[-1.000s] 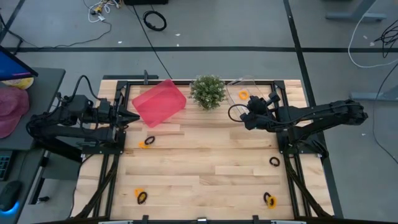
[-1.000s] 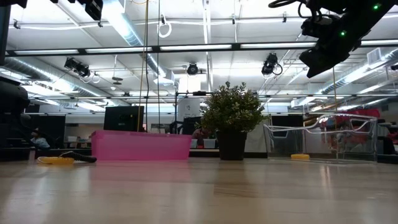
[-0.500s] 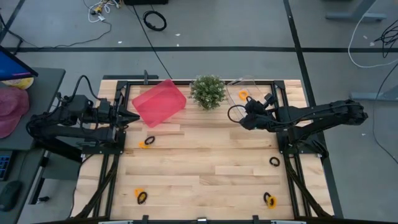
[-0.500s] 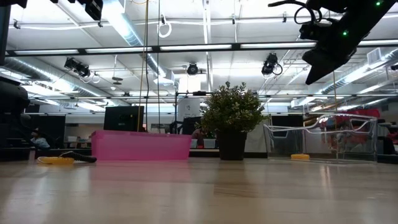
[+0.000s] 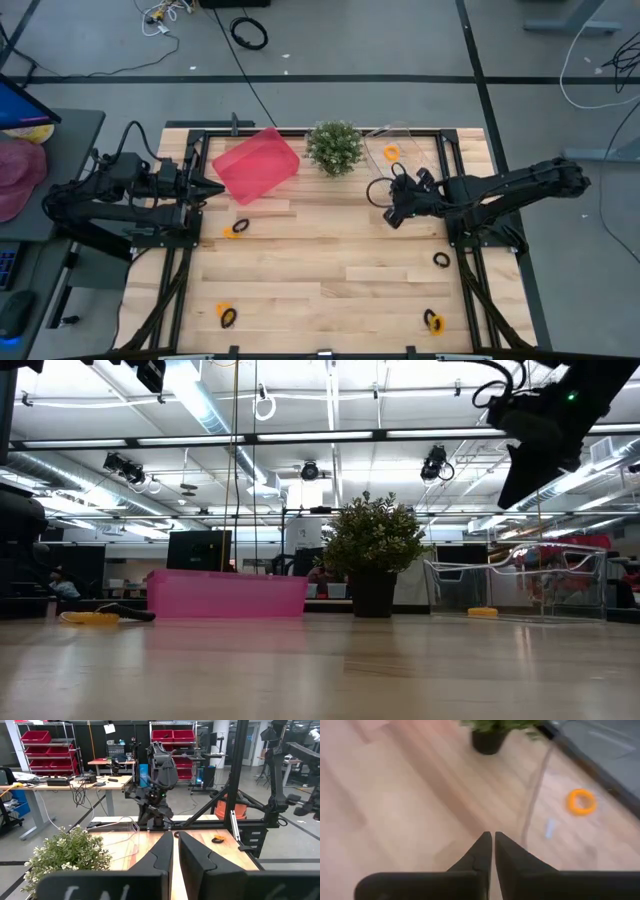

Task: Sort spring keychains
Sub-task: Put the yellow spring keychain into the transparent bin

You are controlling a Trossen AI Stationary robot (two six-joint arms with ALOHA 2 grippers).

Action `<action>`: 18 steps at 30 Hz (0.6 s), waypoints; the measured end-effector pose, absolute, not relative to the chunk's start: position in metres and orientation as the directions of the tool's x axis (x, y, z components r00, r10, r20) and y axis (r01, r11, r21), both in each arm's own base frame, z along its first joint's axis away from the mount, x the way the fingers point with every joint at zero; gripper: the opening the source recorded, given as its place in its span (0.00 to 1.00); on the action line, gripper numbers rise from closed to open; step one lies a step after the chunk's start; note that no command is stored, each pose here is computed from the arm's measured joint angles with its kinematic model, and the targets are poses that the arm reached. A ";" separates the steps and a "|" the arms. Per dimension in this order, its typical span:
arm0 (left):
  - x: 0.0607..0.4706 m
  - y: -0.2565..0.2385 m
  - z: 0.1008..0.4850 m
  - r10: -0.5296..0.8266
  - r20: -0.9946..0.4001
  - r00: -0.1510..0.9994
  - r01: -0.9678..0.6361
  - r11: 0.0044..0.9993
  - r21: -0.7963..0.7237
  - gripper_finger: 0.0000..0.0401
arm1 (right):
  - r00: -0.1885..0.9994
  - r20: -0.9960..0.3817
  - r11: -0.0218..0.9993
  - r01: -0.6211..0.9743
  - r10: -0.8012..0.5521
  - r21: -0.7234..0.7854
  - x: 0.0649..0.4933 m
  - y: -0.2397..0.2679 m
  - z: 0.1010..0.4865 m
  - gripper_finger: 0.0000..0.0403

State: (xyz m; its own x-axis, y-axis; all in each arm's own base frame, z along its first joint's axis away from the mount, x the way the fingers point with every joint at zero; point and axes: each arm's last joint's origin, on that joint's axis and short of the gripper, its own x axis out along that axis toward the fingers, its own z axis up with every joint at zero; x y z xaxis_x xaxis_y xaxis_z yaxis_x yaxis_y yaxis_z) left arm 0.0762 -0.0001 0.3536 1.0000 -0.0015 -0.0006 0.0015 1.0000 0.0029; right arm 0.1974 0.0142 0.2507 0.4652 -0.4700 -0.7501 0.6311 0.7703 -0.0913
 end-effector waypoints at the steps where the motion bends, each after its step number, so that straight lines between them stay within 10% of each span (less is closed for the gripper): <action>1: 0.076 0.000 0.354 -0.001 -0.001 1.000 0.001 1.000 0.003 0.07 | 0.478 -0.751 0.779 0.623 -0.456 -0.077 0.197 0.019 0.251 0.06; 18: 0.076 0.000 0.354 -0.001 -0.001 1.000 0.001 1.000 0.003 0.07 | 0.669 -0.714 0.847 0.488 -0.208 0.211 0.178 0.099 0.254 0.06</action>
State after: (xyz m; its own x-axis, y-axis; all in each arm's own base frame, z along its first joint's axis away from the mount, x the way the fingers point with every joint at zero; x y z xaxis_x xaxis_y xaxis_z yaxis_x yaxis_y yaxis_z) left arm 0.0762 -0.0001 0.3535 1.0000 -0.0015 -0.0009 0.0015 1.0000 0.0029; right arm 0.1781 0.0994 0.2542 0.6686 -0.2078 -0.7140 0.4885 0.8467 0.2110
